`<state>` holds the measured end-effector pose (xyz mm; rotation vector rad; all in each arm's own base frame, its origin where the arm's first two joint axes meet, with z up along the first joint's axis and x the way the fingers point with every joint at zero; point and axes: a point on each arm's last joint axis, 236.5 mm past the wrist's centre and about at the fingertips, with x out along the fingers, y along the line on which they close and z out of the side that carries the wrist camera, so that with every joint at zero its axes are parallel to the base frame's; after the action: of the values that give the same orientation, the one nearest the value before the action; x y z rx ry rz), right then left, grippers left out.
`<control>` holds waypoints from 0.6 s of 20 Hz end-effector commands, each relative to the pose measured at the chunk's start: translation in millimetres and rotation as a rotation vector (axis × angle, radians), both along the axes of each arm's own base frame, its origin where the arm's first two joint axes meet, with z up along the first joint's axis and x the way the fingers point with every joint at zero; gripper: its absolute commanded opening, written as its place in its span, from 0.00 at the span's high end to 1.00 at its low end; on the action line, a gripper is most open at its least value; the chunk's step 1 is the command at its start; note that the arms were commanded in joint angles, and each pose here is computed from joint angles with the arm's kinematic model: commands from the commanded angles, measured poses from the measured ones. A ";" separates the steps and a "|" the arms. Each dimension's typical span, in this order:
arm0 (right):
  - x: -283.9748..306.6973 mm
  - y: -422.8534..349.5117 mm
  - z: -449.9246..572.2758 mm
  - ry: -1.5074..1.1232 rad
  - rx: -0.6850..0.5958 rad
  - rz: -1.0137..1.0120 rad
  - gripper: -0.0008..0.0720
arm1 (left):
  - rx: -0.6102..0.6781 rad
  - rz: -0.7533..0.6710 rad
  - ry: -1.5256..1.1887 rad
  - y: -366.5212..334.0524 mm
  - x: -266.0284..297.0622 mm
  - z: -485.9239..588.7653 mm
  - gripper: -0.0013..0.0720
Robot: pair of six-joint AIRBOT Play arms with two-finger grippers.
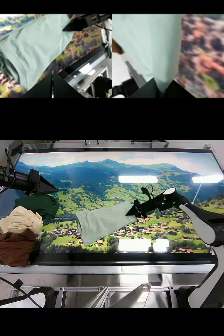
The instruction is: Fold the shirts.
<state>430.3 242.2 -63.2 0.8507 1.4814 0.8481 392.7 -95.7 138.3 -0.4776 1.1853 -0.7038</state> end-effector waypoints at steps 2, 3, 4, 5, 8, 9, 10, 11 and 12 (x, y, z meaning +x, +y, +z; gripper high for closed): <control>43.1 -68.9 95.3 -0.122 0.022 -0.232 0.97 | 0.005 -0.013 -0.013 -0.1 -0.2 -0.1 0.96; 53.1 -104.8 119.4 -0.154 0.006 -0.325 0.97 | 0.006 -0.018 -0.018 -0.1 -0.3 -0.1 0.96; 58.6 -148.1 142.4 -0.175 -0.028 -0.434 0.97 | 0.007 -0.022 -0.019 -0.2 -0.9 -0.1 0.96; 57.8 -191.0 160.0 -0.189 -0.079 -0.535 0.97 | 0.008 -0.027 -0.022 -0.2 -1.2 -0.2 0.96; 3.4 -324.9 184.4 -0.105 -0.342 -0.824 0.97 | 0.010 -0.034 -0.029 -0.2 -1.3 -0.3 0.96; -32.0 -365.9 182.2 -0.032 -0.469 -0.904 0.97 | 0.012 -0.041 -0.037 -0.2 -1.2 -0.2 0.96; -69.9 -400.3 176.3 0.059 -0.591 -0.969 0.97 | 0.015 -0.049 -0.046 -0.3 -1.2 -0.2 0.96; -113.5 -432.3 167.5 0.172 -0.720 -1.023 0.97 | 0.016 -0.053 -0.050 -0.3 -1.2 -0.2 0.96; -151.3 -455.3 157.6 0.273 -0.812 -1.057 0.97 | 0.017 -0.055 -0.052 -0.2 -1.3 -0.3 0.96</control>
<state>393.4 -121.8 108.0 0.9636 1.0663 -0.1260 392.0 -95.7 138.0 -0.4308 1.1661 -0.7359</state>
